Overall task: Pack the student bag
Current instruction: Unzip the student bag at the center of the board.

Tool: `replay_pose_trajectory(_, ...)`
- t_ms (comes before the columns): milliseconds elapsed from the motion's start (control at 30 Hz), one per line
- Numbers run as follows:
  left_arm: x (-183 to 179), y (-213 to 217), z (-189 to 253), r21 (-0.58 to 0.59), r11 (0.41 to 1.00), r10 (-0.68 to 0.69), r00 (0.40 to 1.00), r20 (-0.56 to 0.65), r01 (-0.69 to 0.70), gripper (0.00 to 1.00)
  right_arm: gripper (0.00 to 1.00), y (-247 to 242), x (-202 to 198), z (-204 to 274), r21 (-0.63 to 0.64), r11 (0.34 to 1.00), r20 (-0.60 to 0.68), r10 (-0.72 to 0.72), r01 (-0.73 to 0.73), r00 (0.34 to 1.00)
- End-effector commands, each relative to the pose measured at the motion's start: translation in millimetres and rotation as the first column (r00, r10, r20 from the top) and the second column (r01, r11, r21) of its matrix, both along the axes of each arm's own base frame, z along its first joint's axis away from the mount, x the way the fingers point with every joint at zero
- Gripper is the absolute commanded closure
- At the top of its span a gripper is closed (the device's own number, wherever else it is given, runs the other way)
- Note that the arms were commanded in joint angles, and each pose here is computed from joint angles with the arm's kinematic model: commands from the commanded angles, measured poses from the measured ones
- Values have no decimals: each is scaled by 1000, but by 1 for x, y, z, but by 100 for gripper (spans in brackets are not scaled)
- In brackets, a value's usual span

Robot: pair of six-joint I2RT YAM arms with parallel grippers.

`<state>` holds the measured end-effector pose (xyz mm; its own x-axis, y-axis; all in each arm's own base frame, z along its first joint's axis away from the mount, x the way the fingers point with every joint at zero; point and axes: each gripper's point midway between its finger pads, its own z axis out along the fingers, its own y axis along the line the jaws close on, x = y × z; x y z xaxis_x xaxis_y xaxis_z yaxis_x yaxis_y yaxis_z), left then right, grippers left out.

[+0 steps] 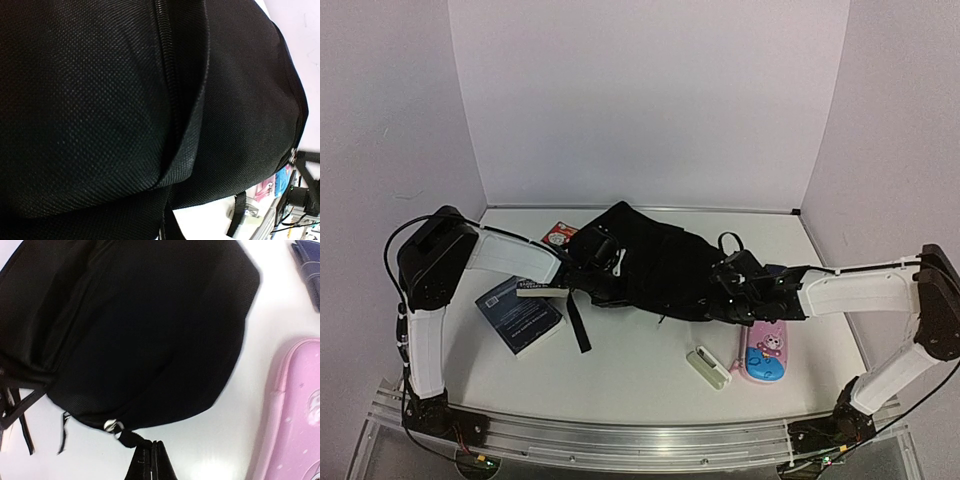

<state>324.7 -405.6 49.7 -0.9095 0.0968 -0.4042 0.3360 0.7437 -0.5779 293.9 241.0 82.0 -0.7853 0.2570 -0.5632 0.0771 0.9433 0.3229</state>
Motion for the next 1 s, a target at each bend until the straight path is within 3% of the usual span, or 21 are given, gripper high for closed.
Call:
replay_pose_trajectory(0,23,31,19,50,998,30,994,106,-35,100,100,-38,22,10,-41,996,3,-74,74,997)
replay_pose_trajectory(267,16,58,15,89,996,3,993,116,-13,100,100,-62,41,8,-50,998,-24,-46,45,999)
replay_pose_trajectory(467,4,48,46,20,995,-100,980,172,98,97,100,-15,37,36,84,972,27,220,-221,975)
replay_pose_trajectory(800,-13,6,140,-149,926,-267,882,389,346,41,100,27,2,89,240,843,165,453,-482,876)
replay_pose_trajectory(967,-12,-19,145,-174,882,-332,841,428,437,30,100,30,-7,106,266,818,216,465,-510,858)
